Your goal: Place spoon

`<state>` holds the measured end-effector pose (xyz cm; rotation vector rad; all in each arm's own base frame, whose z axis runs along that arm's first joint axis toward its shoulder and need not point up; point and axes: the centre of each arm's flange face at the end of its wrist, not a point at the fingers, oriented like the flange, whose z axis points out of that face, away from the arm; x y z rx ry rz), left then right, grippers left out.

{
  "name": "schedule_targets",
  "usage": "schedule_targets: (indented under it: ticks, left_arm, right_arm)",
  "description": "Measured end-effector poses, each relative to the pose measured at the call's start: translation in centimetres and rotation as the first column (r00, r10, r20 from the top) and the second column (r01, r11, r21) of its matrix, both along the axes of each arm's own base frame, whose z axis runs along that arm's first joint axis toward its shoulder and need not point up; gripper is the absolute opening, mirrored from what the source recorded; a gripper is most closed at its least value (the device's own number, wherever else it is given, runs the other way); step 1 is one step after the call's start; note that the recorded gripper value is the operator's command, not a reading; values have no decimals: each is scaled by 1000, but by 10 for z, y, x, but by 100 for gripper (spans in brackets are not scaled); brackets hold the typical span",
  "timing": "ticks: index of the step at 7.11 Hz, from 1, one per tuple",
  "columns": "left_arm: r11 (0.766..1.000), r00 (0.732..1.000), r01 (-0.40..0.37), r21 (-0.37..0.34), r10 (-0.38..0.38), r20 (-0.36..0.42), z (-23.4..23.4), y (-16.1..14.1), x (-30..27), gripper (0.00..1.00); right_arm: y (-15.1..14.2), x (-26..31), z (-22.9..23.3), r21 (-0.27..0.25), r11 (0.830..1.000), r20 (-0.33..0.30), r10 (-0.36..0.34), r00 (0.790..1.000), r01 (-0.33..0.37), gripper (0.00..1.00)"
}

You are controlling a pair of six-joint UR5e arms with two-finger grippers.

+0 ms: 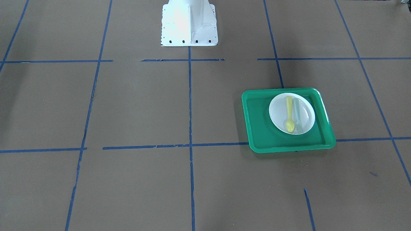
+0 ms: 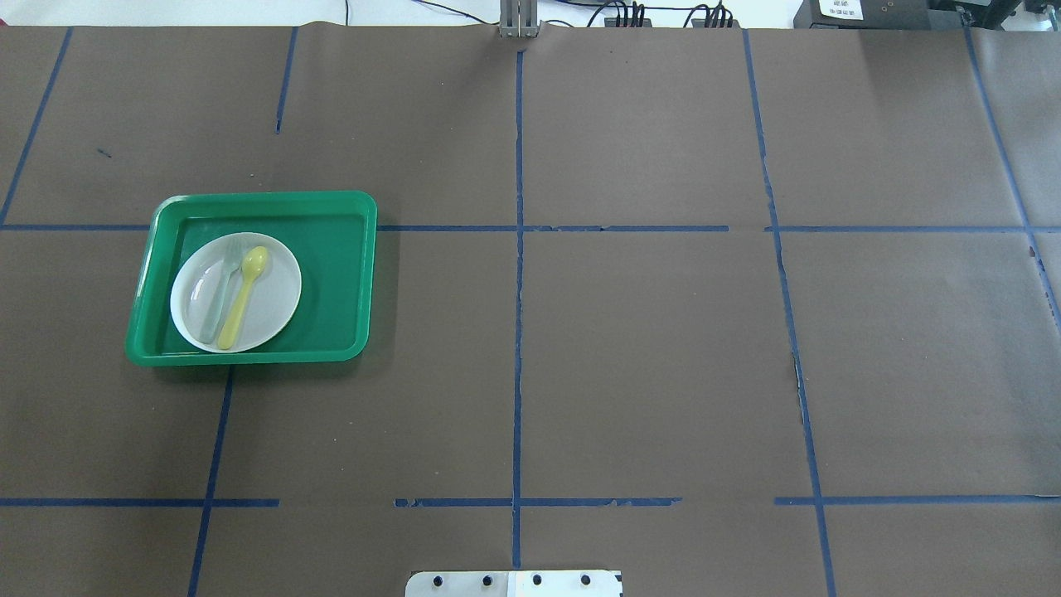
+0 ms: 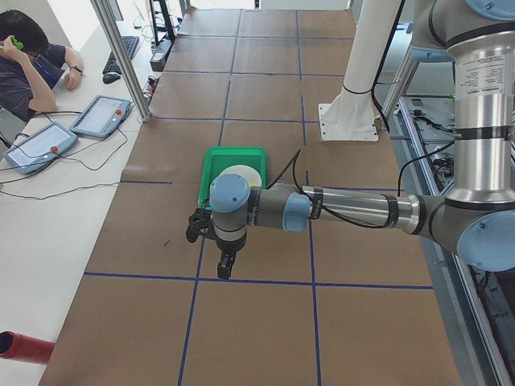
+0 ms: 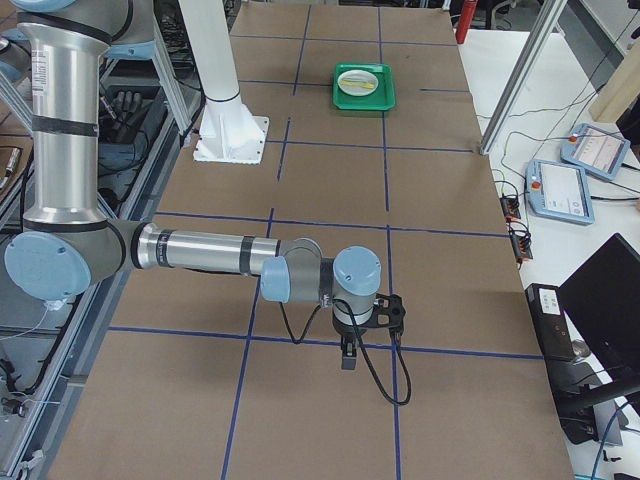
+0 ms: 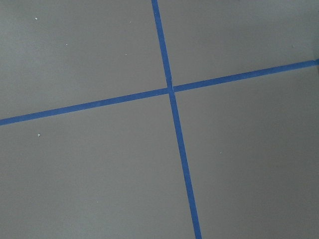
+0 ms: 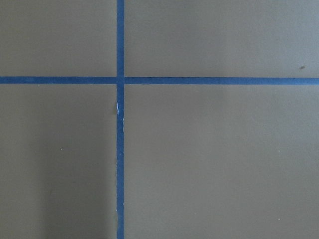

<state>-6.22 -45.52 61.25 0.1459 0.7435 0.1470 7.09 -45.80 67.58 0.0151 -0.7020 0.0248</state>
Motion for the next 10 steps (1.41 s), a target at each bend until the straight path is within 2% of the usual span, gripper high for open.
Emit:
schedule_targets:
  ticks: [3,5,6,8,10]
  left_arm:
    - [1000,1000,3,23,-3,1,-5,-2,0,100]
    - [990,1000,2,144,-1,-7,-24,-14,11,100]
    - [982,1000,12,189,-7,-27,-39,-23,33,100]
    - [981,996,27,193,-10,-91,-79,-44,103,100]
    - [981,992,15,194,10,-125,-125,-61,197,100]
  right_arm:
    - [0,0,0,-1,1000,1,0,1000,0,100]
    - [1,0,1,-2,1000,1,0,1000,0,100]
    - [0,0,1,-2,1000,1,0,1000,0,100]
    - [0,0,0,-1,1000,1,0,1000,0,100]
    - [0,0,0,-1,1000,1,0,1000,0,100]
